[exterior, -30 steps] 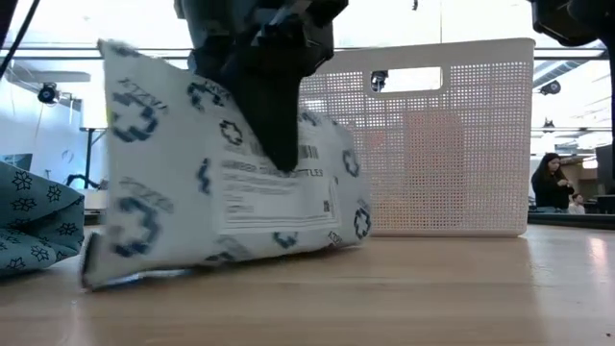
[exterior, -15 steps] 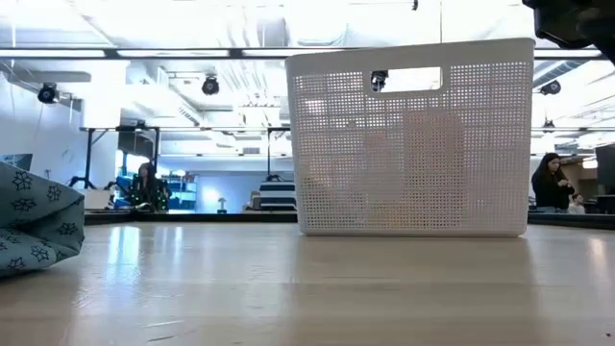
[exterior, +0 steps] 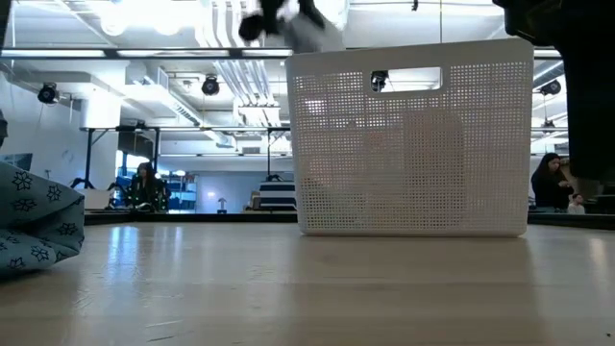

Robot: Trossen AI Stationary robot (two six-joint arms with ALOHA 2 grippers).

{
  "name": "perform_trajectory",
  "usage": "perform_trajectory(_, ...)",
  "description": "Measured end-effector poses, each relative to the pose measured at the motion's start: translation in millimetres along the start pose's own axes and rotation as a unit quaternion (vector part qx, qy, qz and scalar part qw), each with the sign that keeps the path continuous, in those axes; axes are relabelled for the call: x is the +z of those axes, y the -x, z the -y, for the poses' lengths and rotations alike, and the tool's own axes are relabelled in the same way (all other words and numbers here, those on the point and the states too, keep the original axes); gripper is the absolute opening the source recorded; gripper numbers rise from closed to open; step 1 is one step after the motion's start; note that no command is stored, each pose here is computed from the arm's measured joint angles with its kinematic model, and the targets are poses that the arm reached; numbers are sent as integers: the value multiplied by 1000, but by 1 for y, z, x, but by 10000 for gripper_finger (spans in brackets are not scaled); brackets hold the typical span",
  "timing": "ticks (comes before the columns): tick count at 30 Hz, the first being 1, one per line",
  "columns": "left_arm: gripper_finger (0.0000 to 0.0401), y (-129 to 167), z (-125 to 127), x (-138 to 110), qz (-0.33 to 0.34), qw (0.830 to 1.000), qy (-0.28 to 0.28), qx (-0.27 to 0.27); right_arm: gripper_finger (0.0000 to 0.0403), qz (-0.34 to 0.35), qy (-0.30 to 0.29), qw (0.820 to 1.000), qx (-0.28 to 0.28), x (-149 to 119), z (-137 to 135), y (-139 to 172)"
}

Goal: Pick & place medical supplies in basket/bin
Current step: Put the light blue mailer bag into the white bin, then return to Home Position

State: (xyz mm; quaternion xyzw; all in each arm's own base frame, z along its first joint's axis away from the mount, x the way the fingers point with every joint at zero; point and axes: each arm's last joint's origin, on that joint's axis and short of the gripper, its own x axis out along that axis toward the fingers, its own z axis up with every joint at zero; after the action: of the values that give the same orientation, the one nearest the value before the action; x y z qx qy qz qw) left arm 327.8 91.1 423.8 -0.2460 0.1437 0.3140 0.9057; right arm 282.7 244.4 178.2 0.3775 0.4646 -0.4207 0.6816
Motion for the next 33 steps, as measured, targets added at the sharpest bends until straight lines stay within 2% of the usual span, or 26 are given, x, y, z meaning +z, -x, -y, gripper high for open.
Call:
perform_trajectory(1,216,-8,-4,-4,-24,1000,8,2,240,0,-8,1000,1,0,0,1)
perform_trajectory(4,252,-16,-1,-9,-72,995,25,-63,237,-1,-32,999,2,0,-1,1)
perform_trajectory(7,270,0,9,-4,-65,993,9,-102,236,-1,-40,999,1,0,0,1)
perform_trajectory(10,273,46,11,18,-27,991,-7,-128,238,-1,-35,999,2,1,0,4)
perform_trajectory(14,273,136,3,40,18,985,-43,-167,242,9,-32,999,-17,12,6,12)
perform_trajectory(17,273,191,-10,33,33,986,-56,-155,244,36,-26,998,-46,28,15,22)
perform_trajectory(21,273,228,-24,7,44,986,-24,-159,244,74,-8,995,-61,67,27,47)
perform_trajectory(23,273,237,-29,-10,38,981,-24,-189,244,91,10,996,-21,93,30,67)
perform_trajectory(26,273,245,-43,-33,18,973,-21,-228,242,98,81,988,87,125,37,106)
perform_trajectory(29,274,240,-52,-58,-31,964,33,-262,239,100,155,970,157,145,59,143)
perform_trajectory(30,274,237,-53,-64,-28,961,36,-274,240,97,161,965,181,150,68,156)
perform_trajectory(33,274,228,-60,-89,-26,945,-11,-326,242,131,103,946,277,168,95,195)
